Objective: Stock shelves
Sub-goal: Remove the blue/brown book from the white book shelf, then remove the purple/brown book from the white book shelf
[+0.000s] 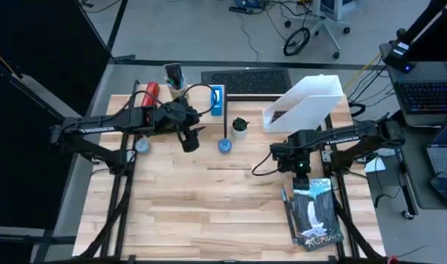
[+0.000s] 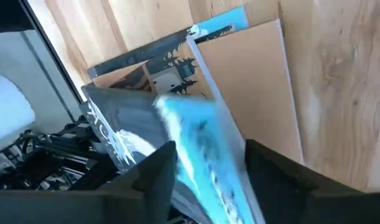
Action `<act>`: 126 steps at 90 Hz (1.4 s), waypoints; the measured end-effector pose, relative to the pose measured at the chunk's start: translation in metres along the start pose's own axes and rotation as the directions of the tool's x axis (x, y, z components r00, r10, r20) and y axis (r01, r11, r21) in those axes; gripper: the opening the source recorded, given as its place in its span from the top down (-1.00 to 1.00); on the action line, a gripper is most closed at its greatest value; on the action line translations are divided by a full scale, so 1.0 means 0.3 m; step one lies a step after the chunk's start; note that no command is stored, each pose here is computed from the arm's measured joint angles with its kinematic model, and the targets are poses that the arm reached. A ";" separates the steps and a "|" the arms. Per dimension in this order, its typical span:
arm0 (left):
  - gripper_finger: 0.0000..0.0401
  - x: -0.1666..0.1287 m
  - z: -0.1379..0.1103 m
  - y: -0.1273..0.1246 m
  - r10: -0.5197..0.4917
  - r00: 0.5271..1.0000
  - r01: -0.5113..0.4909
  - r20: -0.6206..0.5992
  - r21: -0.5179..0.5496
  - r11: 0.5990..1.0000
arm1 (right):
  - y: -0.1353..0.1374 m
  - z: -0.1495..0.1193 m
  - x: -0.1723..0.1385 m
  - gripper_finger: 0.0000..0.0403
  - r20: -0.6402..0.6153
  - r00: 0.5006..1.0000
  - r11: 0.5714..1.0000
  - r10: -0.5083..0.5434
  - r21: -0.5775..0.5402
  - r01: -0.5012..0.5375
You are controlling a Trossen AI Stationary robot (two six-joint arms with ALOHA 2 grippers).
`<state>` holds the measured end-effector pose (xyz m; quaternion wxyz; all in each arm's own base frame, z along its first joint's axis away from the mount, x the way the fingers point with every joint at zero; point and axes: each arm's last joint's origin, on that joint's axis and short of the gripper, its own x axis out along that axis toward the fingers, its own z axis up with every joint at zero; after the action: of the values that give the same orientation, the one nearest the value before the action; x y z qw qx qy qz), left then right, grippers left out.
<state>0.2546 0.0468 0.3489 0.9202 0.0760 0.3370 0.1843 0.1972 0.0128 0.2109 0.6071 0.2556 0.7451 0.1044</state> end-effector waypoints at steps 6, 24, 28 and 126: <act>0.03 0.000 0.000 0.000 0.000 1.000 0.000 0.000 0.000 1.000 | -0.004 -0.008 -0.002 -0.05 -0.020 1.000 1.000 -0.001 0.022 0.001; 0.03 0.000 0.000 0.000 0.000 1.000 0.000 0.001 0.000 1.000 | -0.008 -0.021 -0.016 -0.15 -0.056 0.998 0.998 -0.012 0.056 0.015; 0.03 0.000 0.000 0.000 0.000 1.000 0.000 0.001 0.000 1.000 | -0.001 -0.016 -0.030 -0.15 -0.038 0.999 0.999 -0.024 0.045 0.025; 0.03 0.000 0.000 0.000 0.000 1.000 0.000 0.001 -0.008 1.000 | -0.148 0.071 -0.691 -0.05 0.529 0.571 0.749 -0.628 0.212 0.628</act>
<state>0.2548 0.0468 0.3489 0.9206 0.0725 0.3359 0.1856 0.2337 -0.1333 0.3616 0.7973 -0.0061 0.5699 -0.1989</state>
